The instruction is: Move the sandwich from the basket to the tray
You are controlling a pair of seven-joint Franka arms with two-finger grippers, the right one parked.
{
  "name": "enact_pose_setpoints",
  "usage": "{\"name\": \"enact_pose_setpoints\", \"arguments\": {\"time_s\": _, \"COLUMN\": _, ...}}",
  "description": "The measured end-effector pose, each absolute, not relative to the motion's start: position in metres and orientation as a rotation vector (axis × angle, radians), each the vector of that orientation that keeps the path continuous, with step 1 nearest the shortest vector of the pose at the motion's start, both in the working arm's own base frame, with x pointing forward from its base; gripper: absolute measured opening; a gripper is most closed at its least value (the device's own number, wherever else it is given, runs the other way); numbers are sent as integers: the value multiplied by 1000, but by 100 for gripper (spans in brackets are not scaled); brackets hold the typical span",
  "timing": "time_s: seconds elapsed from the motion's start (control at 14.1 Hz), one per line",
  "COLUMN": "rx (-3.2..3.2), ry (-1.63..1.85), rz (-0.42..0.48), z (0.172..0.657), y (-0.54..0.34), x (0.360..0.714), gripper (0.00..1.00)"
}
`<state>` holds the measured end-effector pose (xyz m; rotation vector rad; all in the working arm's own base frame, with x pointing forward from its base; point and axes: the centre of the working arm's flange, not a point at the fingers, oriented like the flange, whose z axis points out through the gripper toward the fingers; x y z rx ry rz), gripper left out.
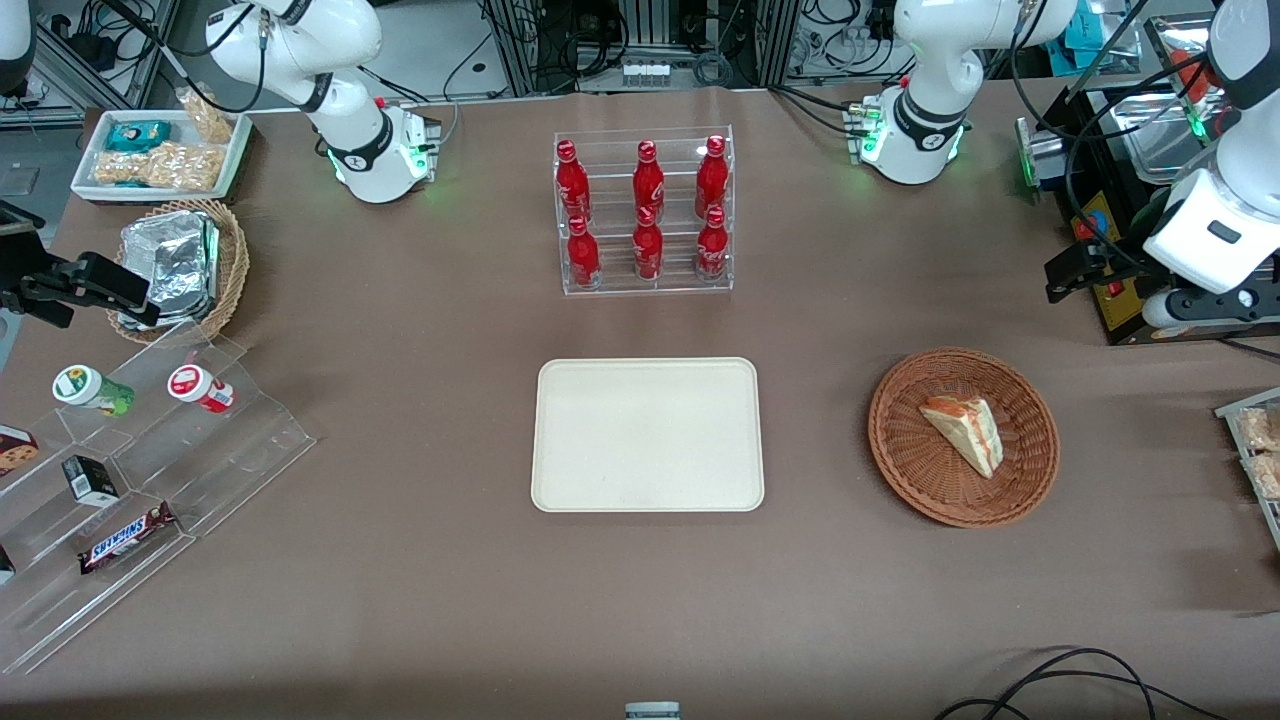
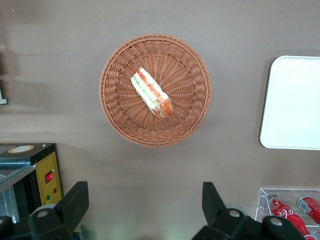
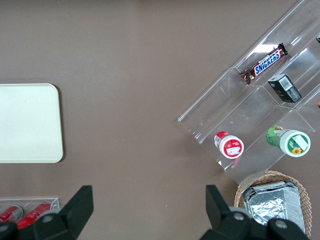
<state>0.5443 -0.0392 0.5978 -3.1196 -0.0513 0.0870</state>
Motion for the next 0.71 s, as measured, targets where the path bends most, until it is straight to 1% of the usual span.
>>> {"name": "enact_pose_setpoints", "arguments": {"time_s": 0.35, "rx": -3120, "ry": -51, "rz": 87, "z": 597, "y": -40, "x": 547, "gripper": 100}}
{"name": "enact_pose_setpoints", "arguments": {"time_s": 0.71, "rx": -3119, "ry": -35, "rz": 115, "z": 588, "y": -44, "x": 551, "gripper": 100}}
